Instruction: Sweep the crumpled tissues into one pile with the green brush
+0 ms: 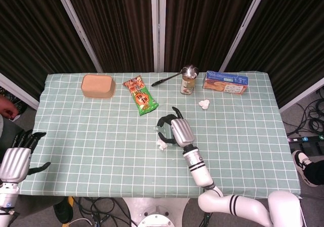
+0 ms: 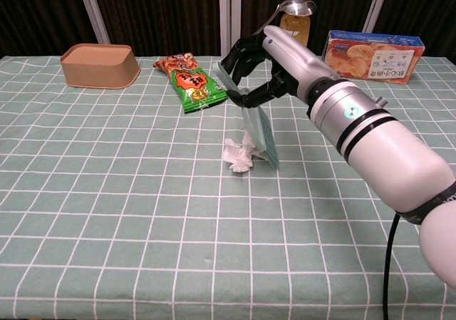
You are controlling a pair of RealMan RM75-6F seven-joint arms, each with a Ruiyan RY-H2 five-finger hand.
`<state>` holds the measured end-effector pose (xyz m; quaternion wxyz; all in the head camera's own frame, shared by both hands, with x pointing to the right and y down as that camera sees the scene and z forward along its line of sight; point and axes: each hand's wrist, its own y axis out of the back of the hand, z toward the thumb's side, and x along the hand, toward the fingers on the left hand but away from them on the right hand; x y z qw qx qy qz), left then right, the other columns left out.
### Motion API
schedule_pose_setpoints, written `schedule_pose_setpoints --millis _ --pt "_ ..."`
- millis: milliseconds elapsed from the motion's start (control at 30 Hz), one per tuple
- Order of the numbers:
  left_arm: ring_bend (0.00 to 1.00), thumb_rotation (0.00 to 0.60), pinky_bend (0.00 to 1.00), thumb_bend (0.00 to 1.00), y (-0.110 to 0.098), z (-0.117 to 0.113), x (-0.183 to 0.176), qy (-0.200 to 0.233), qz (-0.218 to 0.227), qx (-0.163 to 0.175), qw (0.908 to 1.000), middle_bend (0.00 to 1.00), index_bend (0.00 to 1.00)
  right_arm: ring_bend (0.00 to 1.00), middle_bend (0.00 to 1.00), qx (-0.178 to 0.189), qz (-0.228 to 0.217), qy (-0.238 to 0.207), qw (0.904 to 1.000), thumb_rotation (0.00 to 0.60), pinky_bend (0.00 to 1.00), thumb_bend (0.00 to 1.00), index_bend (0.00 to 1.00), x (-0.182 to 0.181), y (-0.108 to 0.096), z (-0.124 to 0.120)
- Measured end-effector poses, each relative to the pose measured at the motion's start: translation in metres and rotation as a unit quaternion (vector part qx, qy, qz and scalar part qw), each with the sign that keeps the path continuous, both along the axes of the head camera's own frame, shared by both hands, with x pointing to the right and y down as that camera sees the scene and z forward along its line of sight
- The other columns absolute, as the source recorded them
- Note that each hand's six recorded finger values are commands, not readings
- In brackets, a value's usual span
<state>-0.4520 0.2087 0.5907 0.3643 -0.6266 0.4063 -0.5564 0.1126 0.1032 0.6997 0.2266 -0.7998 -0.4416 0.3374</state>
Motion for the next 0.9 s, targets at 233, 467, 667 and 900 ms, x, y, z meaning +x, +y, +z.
schedule_pose_setpoints --millis 233,467,667,900 --pt "0.1 0.6 0.07 0.06 0.0 0.0 0.0 0.001 0.002 -0.001 1.0 0.2 0.17 0.31 0.62 0.033 -0.015 0.041 0.9985 0.6 0.04 0.35 0.63 0.043 -0.035 -0.015" --pt "0.1 0.6 0.07 0.06 -0.001 -0.001 0.004 -0.001 0.007 0.0 1.0 0.2 0.17 0.32 0.63 0.055 -0.056 0.129 0.9885 0.6 0.04 0.37 0.63 0.098 -0.085 -0.028" --pt "0.1 0.6 0.07 0.06 -0.001 -0.005 0.005 -0.006 0.004 0.001 1.0 0.2 0.17 0.32 0.64 0.038 -0.095 0.165 0.981 0.6 0.04 0.4 0.64 0.112 -0.116 -0.015" --pt "0.1 0.6 0.07 0.06 0.0 -0.007 0.004 -0.013 -0.002 -0.003 0.9999 0.2 0.17 0.32 0.65 0.035 -0.144 0.207 0.9671 0.6 0.04 0.41 0.67 0.116 -0.138 0.007"
